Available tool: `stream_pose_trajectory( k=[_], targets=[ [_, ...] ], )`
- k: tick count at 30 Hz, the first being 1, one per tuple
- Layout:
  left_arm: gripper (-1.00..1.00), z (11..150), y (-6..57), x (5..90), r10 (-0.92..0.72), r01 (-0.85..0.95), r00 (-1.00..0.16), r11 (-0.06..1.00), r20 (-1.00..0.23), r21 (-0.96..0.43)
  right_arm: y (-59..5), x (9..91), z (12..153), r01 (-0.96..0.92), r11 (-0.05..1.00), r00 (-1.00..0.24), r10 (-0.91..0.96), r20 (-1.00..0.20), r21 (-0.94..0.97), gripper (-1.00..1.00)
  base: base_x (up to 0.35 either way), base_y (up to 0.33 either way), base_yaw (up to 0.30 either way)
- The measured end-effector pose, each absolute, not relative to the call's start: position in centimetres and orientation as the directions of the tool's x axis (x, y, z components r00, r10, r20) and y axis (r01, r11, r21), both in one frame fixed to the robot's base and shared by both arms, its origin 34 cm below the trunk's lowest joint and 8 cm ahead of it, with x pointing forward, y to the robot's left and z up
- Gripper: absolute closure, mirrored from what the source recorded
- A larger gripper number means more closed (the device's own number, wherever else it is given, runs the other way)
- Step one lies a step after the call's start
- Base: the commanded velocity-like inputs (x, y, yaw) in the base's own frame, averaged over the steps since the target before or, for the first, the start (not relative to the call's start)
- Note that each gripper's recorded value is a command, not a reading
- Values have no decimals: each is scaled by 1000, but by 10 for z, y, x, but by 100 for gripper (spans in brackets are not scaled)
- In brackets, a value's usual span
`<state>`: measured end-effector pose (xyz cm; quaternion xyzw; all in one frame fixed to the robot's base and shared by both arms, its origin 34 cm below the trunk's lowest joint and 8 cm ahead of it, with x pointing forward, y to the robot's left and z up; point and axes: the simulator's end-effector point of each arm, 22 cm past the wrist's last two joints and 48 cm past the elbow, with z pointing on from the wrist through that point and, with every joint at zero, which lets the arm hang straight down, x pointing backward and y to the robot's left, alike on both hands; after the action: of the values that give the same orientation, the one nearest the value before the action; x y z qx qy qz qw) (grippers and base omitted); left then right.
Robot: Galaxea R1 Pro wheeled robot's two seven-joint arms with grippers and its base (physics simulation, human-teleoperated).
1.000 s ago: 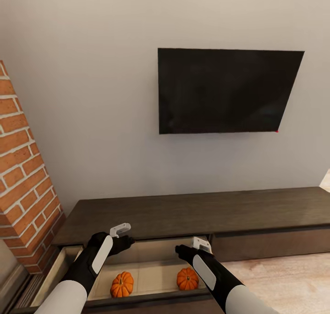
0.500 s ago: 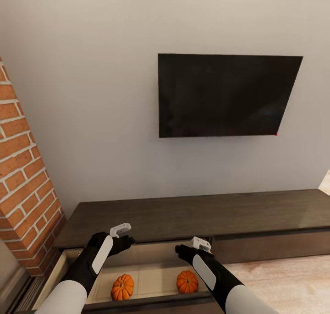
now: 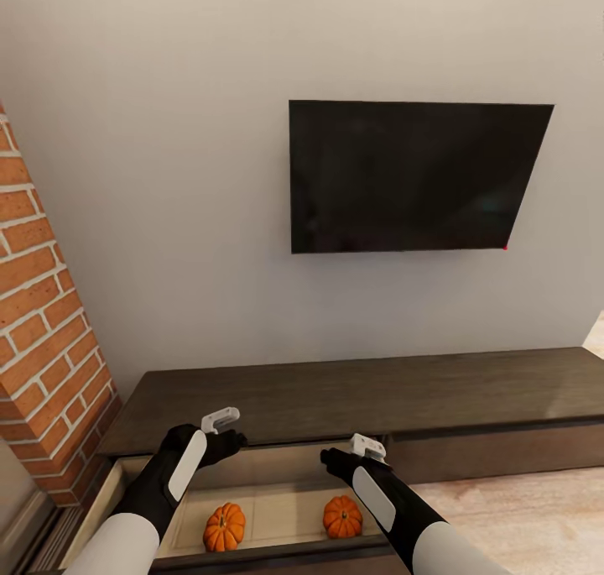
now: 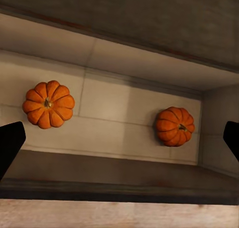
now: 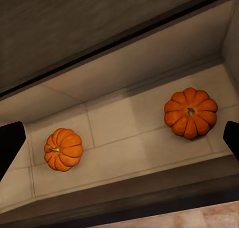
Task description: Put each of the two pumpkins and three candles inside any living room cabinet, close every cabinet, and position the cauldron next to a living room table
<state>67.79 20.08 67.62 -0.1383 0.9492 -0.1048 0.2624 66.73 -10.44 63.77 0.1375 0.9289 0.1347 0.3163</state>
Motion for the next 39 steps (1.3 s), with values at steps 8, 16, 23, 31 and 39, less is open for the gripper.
stream_pose_trajectory(
  k=[8, 16, 23, 31, 39],
  targets=[
    [-100, 676, 201, 678, -318, -208, -824, 940, -469, -272, -104, 667, 637, 170, 926, -763, 341, -550, 337, -100, -271, 0, 0],
    [-100, 675, 201, 678, -317, -208, -825, 940, -468, -272, -105, 668, 637, 171, 926, -761, 341, -552, 336, -100, -339, 0, 0],
    [-100, 676, 200, 677, -317, -207, -825, 940, -468, -272, -105, 668, 638, 171, 926, -761, 340, -553, 335, -100, -257, 0, 0],
    [-100, 676, 200, 677, -318, -207, -824, 939, -468, -273, -105, 668, 638, 171, 926, -759, 341, -554, 336, -100, -15, 0, 0],
    [-100, 676, 200, 677, -318, -207, -825, 939, -468, -273, -105, 668, 638, 171, 926, -760, 341, -554, 335, -100, -83, 0, 0]
  ],
)
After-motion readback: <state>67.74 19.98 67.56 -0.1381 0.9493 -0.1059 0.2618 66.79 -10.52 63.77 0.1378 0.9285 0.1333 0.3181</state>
